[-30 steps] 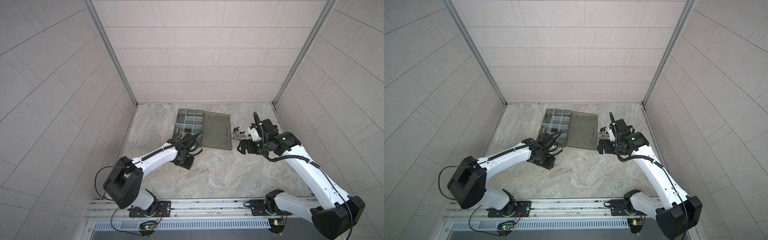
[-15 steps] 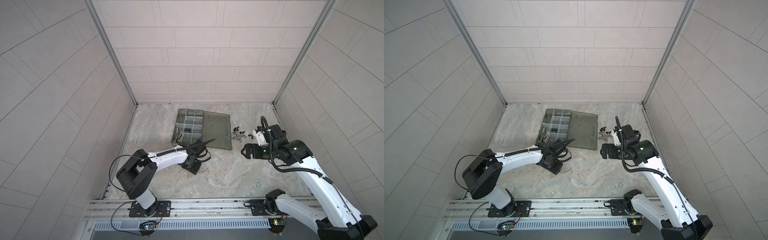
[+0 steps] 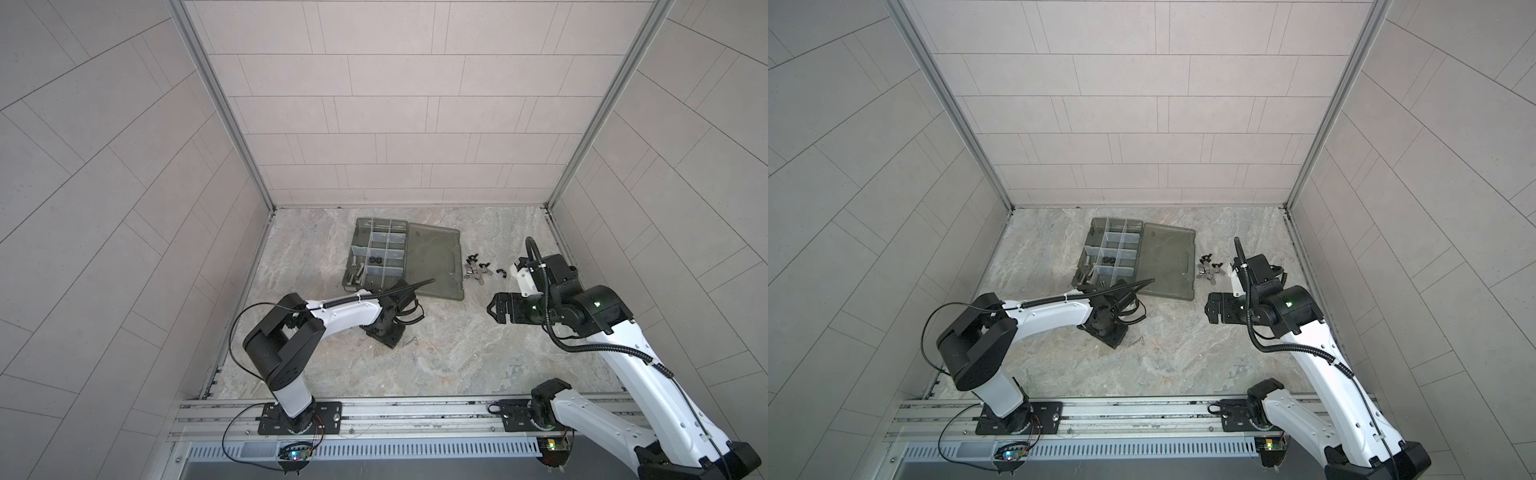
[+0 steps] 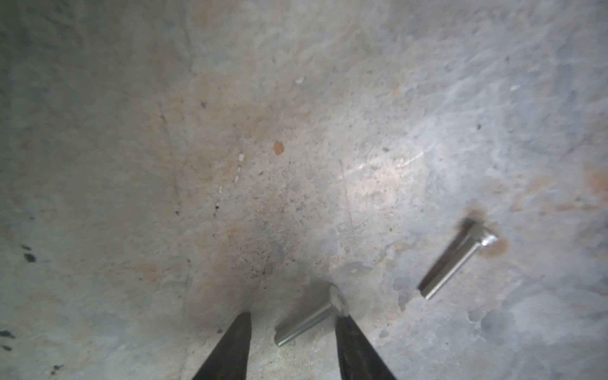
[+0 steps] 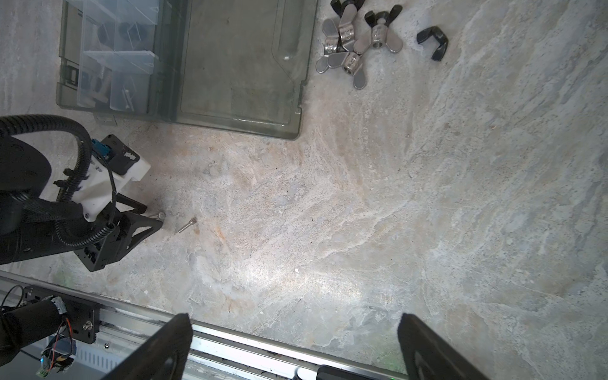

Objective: Sort the screws and nuts into containers
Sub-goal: 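Close the left gripper on the screw head and lift it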

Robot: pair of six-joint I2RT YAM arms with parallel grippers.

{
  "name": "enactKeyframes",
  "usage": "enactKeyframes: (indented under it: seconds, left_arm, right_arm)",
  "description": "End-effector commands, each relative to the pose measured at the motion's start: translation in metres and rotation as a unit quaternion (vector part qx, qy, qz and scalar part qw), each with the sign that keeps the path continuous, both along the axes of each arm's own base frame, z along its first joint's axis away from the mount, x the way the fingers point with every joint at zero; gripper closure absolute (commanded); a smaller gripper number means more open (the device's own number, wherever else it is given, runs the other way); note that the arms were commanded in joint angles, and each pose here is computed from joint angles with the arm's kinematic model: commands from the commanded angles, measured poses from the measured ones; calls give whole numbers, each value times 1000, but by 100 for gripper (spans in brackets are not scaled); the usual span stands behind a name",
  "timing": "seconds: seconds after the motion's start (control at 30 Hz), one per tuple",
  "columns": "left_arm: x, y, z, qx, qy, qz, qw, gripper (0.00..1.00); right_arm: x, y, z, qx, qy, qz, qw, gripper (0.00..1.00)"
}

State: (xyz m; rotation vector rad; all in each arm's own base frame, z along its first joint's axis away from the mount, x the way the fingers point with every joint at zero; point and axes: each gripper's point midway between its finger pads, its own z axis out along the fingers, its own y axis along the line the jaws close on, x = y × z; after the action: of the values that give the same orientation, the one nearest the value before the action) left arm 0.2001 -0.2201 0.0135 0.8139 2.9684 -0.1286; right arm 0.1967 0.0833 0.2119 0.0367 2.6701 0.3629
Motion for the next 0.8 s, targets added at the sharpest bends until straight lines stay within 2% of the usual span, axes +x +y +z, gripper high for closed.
enactKeyframes:
  seconds: [0.0, 0.13, 0.3, 0.57, 0.77]
  left_arm:
    - [3, -4, -3, 1, -6, -4, 1000, 58]
    - [3, -5, -7, 5, 0, -6, 1000, 76]
    - [2, -8, -13, 5, 9, -8, 1000, 91]
    - [4, -10, -8, 12, 13, -19, 1000, 94]
    - [19, -11, 22, 27, -12, -39, 999, 94]
  right_arm:
    - [-5, -6, -1, -15, 3, -1, 1000, 1]
    - [-2, -5, -2, -19, 8, 2, 1000, 1]
    - [-1, -6, -4, -22, 11, 2, 1000, 1]
    - [1, -5, -2, -20, 9, 2, 1000, 1]
    - [8, -2, 1, -17, 4, 1, 1000, 1]
